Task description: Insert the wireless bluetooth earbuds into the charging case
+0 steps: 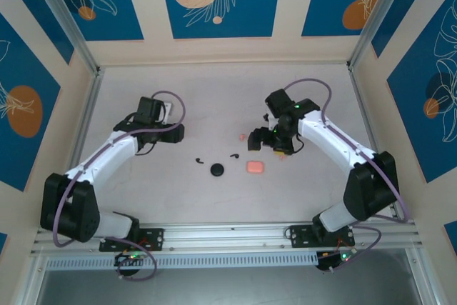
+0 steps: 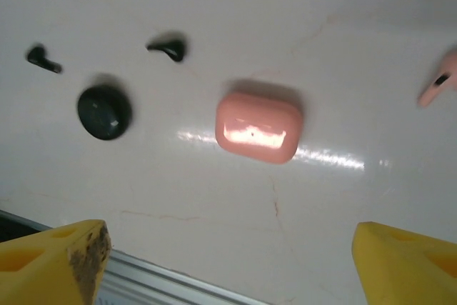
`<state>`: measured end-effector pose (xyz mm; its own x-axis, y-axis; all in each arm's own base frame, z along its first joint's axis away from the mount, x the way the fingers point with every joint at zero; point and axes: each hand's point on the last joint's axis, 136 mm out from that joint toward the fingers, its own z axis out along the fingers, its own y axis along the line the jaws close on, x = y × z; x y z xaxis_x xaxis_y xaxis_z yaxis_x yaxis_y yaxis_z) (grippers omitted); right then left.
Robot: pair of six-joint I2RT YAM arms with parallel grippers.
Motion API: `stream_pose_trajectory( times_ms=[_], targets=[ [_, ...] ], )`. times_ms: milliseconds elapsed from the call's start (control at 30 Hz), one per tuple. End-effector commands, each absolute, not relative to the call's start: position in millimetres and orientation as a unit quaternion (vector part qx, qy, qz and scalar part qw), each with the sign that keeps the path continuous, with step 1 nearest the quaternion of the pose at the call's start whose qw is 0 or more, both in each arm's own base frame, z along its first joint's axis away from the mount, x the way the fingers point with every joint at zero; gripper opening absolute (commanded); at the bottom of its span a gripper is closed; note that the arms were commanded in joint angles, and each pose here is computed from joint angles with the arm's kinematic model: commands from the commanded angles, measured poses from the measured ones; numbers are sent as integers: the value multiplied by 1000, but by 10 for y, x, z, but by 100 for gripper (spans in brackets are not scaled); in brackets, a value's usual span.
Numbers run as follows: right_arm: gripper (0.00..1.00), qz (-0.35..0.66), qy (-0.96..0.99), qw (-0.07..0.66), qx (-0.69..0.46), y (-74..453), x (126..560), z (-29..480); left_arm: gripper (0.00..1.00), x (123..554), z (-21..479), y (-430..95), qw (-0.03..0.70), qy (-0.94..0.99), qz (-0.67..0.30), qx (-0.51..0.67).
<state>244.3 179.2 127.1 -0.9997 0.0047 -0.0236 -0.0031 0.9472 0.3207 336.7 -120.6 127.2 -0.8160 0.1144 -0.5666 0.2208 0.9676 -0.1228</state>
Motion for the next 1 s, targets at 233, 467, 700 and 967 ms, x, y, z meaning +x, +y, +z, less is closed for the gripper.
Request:
stream_pose_trajectory(
  times_ms=[233,467,700,967],
  targets=[
    [83,127,987,-90,47,1921,2343,673,75,2975,1004,-1558,189,966,-127,121],
    [84,74,991,-109,33,1907,2410,426,75,3014,1016,-1567,194,966,-119,120],
    [84,53,991,-121,18,1979,2422,270,75,3030,1008,-1561,192,967,-114,124],
    [70,19,992,-128,6,1979,2396,157,75,3018,961,-1546,186,968,-109,126]
  ],
)
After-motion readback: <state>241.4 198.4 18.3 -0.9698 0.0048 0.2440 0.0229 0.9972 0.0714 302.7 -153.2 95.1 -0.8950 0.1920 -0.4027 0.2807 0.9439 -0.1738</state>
